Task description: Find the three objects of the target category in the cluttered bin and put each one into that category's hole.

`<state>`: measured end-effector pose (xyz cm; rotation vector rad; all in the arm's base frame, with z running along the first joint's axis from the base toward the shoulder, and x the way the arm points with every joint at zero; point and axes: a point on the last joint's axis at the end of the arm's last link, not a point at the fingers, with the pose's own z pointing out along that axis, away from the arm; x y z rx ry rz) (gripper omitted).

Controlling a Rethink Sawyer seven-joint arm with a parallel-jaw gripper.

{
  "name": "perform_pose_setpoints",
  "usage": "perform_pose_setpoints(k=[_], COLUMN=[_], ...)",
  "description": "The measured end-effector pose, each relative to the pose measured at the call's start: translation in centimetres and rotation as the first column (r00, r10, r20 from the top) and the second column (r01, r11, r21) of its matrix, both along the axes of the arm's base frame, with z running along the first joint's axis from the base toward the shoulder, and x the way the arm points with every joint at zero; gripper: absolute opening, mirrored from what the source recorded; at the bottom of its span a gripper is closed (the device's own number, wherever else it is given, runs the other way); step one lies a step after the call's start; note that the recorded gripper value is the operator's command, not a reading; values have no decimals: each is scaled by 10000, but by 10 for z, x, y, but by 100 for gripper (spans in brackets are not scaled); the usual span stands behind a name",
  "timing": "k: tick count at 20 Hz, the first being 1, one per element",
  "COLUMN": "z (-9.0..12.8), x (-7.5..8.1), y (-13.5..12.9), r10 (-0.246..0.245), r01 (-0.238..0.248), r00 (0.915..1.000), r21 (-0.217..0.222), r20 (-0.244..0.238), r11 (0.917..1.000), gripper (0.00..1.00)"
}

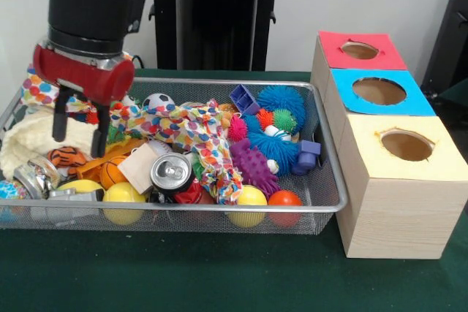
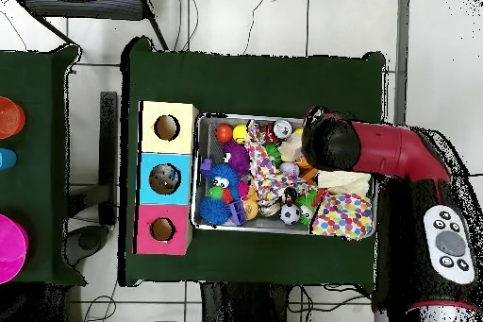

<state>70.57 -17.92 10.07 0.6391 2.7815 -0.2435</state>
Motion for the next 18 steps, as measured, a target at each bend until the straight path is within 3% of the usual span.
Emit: perform_pose_setpoints(k=[4, 10, 11, 17, 18], z=[8, -4, -15, -45, -56], x=[8, 7, 2, -15, -21], y=[-10, -17, -19, -16, -14], r10=[-9, -113, -157, -124, -94], r01=[5, 87, 120, 83, 57], r00=[9999, 9964, 9914, 9750, 9685], r21=[-255, -313, -296, -193, -155], r20=[-160, -837, -1301, -2217, -2489], r11=[9997, 9995, 9995, 9998, 9999], gripper=[100, 100, 100, 100, 100])
